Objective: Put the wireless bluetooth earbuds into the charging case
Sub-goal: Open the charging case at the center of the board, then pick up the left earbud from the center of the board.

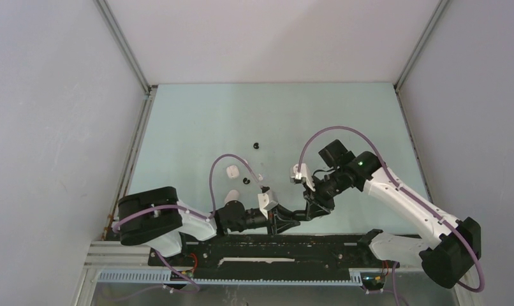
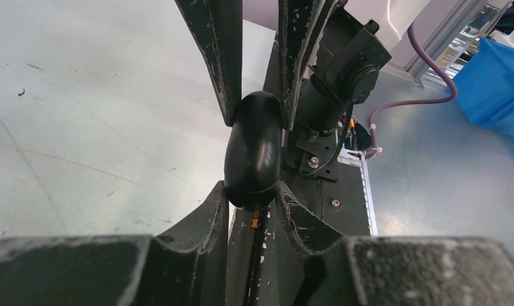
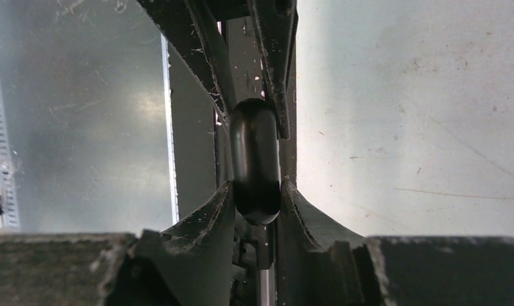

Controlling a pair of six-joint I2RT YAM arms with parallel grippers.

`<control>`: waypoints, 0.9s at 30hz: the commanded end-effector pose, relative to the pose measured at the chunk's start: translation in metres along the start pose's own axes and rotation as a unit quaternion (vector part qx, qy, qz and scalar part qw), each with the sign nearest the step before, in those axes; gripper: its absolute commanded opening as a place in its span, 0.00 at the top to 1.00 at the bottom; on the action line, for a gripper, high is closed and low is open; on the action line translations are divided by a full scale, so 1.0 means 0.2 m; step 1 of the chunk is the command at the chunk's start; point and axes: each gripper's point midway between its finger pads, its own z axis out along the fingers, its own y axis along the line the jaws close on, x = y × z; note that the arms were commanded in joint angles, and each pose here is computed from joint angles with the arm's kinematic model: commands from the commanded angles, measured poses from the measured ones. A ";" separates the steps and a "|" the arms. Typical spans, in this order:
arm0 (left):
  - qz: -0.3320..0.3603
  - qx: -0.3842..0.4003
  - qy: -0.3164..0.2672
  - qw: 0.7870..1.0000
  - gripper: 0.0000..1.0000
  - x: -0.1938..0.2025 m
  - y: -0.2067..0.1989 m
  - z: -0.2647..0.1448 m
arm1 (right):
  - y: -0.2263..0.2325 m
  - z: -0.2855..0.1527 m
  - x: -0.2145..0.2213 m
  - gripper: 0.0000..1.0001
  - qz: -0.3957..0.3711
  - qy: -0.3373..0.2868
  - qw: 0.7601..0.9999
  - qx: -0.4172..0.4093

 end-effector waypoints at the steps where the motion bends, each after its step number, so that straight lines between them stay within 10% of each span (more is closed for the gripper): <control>1: 0.026 0.049 -0.032 0.998 1.00 -0.11 -0.09 0.05 | -0.06 -0.04 -0.13 0.66 0.002 -0.067 0.998 0.011; 16: 0.020 0.030 -0.041 0.999 1.00 -0.13 -0.07 0.03 | -0.07 -0.24 -0.28 0.59 0.030 -0.162 0.986 -0.016; 27: -0.015 -0.074 -0.085 0.993 1.00 -0.27 0.15 -0.21 | -0.57 -0.35 -0.36 0.64 0.069 -0.179 0.970 0.150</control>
